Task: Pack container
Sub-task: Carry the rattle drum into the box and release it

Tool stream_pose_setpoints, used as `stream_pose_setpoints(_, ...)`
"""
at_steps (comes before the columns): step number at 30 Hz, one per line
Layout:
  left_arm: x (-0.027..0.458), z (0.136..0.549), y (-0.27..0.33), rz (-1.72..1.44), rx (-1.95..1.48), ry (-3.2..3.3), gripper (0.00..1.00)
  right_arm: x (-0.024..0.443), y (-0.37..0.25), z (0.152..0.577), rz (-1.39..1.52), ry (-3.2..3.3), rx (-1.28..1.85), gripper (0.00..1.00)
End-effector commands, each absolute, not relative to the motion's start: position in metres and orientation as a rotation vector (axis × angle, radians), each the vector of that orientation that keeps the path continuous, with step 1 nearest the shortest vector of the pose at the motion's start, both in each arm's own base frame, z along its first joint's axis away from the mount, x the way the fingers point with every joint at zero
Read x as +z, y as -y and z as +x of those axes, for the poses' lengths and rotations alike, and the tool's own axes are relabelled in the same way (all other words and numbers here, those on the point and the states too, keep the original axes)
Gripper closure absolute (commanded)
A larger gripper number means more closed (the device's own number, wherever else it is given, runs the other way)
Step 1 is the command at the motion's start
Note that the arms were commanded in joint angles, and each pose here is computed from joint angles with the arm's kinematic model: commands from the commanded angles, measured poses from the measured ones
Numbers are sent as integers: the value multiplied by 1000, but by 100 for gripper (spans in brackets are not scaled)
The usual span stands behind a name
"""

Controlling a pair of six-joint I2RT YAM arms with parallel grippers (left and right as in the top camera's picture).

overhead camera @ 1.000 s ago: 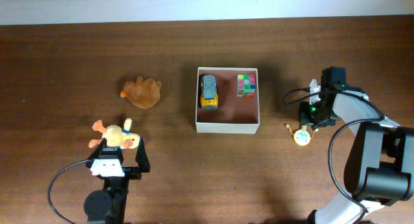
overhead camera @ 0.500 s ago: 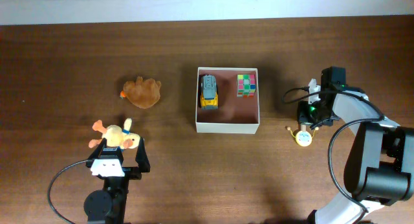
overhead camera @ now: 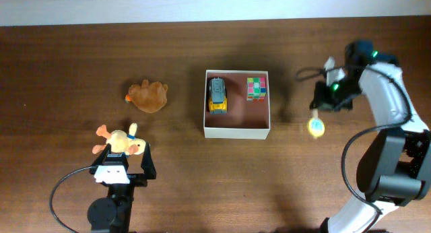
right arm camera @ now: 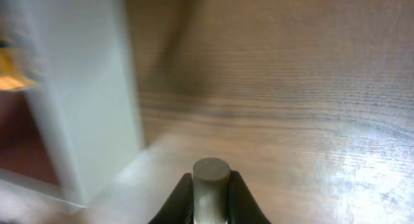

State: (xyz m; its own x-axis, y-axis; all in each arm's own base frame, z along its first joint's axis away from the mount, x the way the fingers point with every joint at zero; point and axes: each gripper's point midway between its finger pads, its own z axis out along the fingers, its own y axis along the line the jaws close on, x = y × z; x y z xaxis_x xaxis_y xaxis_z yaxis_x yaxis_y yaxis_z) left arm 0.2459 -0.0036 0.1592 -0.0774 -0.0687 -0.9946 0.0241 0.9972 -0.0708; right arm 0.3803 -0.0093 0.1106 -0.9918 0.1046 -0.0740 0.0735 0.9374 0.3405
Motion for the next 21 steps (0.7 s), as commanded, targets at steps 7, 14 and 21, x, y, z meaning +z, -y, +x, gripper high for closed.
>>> stream_pose_setpoints(7,158,246,2,-27,-59,-1646,1,210,-68,413,-231,-2751,713,87)
stream_pose_setpoints(14,158,246,2,-27,-59,-1646,1,203,-130,434,-366,-2697,552,87)
stream_pose_setpoints(21,158,246,2,-27,-59,-1646,1,159,-170,445,-478,-2739,403,87)
